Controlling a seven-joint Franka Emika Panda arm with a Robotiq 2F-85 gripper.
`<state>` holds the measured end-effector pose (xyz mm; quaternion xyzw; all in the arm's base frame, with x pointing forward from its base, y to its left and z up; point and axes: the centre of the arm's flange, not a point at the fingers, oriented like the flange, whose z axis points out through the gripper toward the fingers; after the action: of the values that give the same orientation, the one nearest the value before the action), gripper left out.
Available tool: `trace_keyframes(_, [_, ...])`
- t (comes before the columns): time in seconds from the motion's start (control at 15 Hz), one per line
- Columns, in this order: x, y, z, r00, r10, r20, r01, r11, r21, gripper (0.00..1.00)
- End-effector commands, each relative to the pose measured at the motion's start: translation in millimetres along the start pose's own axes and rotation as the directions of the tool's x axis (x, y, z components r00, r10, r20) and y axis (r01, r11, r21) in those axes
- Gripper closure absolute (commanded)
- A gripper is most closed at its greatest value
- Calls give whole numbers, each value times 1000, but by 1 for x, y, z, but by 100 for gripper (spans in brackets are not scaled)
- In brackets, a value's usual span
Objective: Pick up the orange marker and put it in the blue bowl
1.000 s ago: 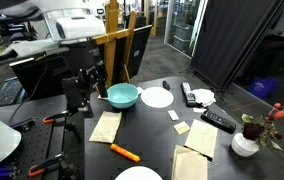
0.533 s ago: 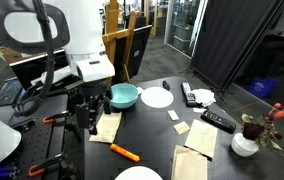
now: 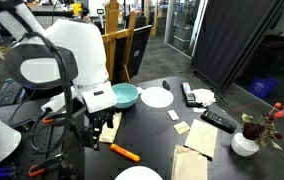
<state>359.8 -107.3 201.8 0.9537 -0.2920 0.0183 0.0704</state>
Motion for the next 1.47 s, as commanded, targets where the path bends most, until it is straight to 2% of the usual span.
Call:
trace_keyframes(0.0, [-9, 2, 24, 998, 46, -50, -44, 999, 31, 0])
trace_keyframes(0.33, [-13, 0, 38, 994, 80, -81, -76, 996, 48, 0])
trace_keyframes(0.67, [-14, -5, 50, 991, 103, -83, -101, 994, 33, 0])
trace_keyframes(1.4, [4, -16, 79, 981, 181, -68, -181, 983, -3, 0])
